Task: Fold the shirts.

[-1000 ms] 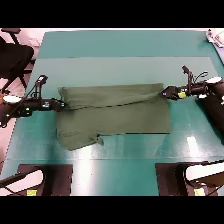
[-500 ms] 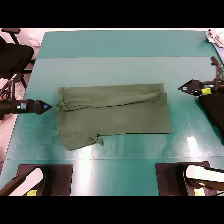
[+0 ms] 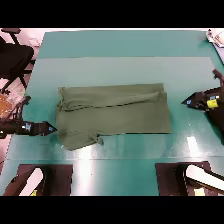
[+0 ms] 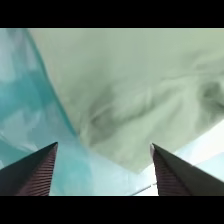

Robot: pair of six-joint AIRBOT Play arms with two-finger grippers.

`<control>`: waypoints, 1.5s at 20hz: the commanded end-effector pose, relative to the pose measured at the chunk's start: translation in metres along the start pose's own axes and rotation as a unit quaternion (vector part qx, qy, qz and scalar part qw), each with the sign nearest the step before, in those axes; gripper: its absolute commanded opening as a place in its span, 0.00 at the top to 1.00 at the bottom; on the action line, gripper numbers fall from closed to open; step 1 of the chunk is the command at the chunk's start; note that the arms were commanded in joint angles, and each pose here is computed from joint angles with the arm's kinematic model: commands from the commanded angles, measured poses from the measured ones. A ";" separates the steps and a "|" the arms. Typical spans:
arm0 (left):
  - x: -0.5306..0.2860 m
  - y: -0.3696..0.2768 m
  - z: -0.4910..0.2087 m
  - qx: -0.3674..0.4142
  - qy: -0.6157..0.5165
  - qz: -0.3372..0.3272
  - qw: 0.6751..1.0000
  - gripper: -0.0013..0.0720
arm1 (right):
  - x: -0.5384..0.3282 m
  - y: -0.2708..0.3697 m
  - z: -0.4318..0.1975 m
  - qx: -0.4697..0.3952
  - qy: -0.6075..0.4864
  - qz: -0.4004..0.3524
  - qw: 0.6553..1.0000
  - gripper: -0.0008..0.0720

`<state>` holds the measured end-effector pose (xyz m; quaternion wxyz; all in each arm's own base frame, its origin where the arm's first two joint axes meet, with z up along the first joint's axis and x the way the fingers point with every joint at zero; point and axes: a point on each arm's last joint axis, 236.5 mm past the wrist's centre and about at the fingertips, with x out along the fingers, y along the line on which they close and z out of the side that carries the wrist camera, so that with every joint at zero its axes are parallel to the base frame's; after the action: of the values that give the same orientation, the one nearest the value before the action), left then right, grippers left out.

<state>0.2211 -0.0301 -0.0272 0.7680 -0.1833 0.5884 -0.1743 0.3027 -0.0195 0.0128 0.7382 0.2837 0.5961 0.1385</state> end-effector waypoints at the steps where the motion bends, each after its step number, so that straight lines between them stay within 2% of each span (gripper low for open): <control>1: 0.017 0.013 -0.016 -0.046 0.008 0.014 0.999 0.02 | 0.023 -0.013 -0.030 0.029 0.012 -0.006 0.999 0.26; 5: 0.028 0.014 0.001 -0.059 -0.036 0.015 0.998 0.05 | 0.029 -0.016 -0.035 0.031 -0.003 -0.012 0.999 0.26; 12: 0.054 0.001 -0.012 -0.026 -0.007 0.011 1.000 0.05 | 0.029 -0.016 -0.035 0.030 -0.003 -0.012 0.999 0.26; 13: 0.054 0.001 -0.010 -0.029 -0.010 0.012 0.999 0.18 | 0.029 -0.016 -0.035 0.030 -0.003 -0.012 0.999 0.26; 14: 0.054 0.001 -0.010 -0.029 -0.011 0.012 0.999 0.47 | 0.029 -0.016 -0.035 0.030 -0.003 -0.012 0.999 0.26; 15: 0.054 0.002 -0.009 -0.029 -0.014 0.014 0.999 0.66 | 0.029 -0.016 -0.035 0.030 -0.003 -0.012 0.999 0.26; 16: 0.054 0.003 -0.007 -0.029 -0.017 0.015 0.999 0.82 | 0.029 -0.016 -0.035 0.030 -0.002 -0.013 0.999 0.26; 17: 0.054 0.003 -0.006 -0.028 -0.019 0.016 0.999 0.94 | 0.029 -0.016 -0.036 0.030 -0.001 -0.013 0.999 0.26; 22: 0.049 0.002 0.002 -0.022 -0.028 0.017 0.999 0.94 | 0.029 -0.035 -0.064 0.045 0.062 -0.049 0.996 0.26; 30: 0.048 0.001 0.002 -0.018 -0.028 0.017 0.999 0.94 | 0.062 -0.041 -0.095 0.111 0.178 0.010 0.978 0.26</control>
<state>0.2349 -0.0522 -0.0681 0.7827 -0.1935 0.5735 -0.1448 0.2300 -0.0034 -0.0641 0.6230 0.3173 0.7060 0.1128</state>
